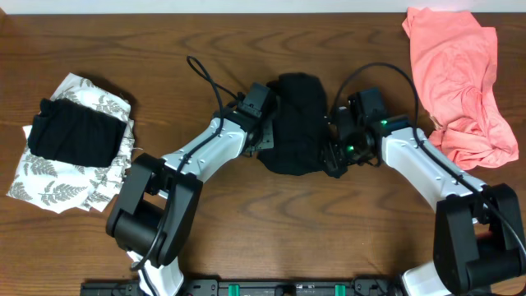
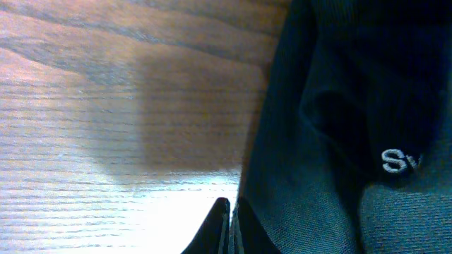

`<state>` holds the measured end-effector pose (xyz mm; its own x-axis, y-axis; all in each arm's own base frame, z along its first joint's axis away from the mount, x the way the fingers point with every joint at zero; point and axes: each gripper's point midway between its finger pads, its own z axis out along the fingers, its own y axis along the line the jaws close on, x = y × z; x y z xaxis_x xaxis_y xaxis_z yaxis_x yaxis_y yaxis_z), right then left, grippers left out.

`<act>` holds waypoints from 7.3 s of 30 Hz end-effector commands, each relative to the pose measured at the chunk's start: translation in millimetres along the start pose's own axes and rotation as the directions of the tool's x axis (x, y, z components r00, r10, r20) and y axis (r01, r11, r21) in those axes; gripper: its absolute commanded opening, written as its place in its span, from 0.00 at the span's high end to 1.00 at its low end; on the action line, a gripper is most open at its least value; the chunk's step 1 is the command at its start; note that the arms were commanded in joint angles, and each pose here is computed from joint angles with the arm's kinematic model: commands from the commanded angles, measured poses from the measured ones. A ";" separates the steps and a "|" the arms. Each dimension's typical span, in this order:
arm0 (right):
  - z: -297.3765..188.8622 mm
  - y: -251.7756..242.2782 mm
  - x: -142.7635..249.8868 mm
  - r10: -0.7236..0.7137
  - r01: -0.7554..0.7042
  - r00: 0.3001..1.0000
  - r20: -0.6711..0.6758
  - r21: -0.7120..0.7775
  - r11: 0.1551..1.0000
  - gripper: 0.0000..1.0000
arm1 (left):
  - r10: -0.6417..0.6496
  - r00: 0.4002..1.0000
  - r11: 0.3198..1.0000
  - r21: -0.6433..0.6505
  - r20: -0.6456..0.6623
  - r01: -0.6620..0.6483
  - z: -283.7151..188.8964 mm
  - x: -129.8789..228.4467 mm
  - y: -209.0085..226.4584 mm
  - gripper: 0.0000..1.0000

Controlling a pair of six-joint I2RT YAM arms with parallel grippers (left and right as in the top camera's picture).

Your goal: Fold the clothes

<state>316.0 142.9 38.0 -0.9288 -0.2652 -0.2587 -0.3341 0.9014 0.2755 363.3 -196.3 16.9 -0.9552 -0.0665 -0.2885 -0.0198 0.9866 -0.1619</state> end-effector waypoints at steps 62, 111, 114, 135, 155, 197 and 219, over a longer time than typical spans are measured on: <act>-32.9 58.2 -21.2 -0.442 0.411 0.891 0.102 0.230 0.882 0.99 | -0.048 0.999 0.998 0.044 0.015 0.048 -25.2 -17.1 19.7 0.94; -8.6 2.5 -50.2 0.246 -0.209 0.957 0.155 -0.221 0.953 0.11 | 0.253 0.958 0.901 0.329 0.135 -0.284 -70.3 -6.7 -74.6 0.80; -9.6 -5.9 -58.5 0.251 -0.208 0.949 0.191 -0.219 0.953 0.07 | 0.287 0.952 0.892 0.334 0.105 -0.305 -64.7 4.1 -77.8 0.80; -21.0 16.9 -78.8 0.114 -0.024 0.950 0.292 -0.294 0.955 0.99 | 0.043 0.998 0.817 0.573 0.036 -0.056 -72.0 -47.4 -18.1 0.39; 56.1 4.9 -75.0 0.140 -0.094 0.963 0.228 -0.203 0.975 0.99 | 0.083 0.986 0.755 0.655 -0.144 0.032 -2.5 -14.9 -8.8 0.30; 61.2 -2.6 -64.1 0.151 -0.124 0.970 0.190 -0.149 0.981 0.99 | 0.071 0.926 0.682 0.696 -0.370 0.225 52.1 36.7 -67.1 0.19; 3.0 -14.2 -88.0 0.120 -0.096 0.938 0.325 -0.087 0.992 0.96 | 0.035 0.978 0.652 0.746 -0.205 0.134 10.9 -15.8 -54.0 0.94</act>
<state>395.0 173.5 29.5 -0.8947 -0.0437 -0.4446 -0.2625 0.8567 0.4440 364.2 -273.9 6.7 -0.9973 0.0678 -0.0274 0.0567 0.4819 -0.8744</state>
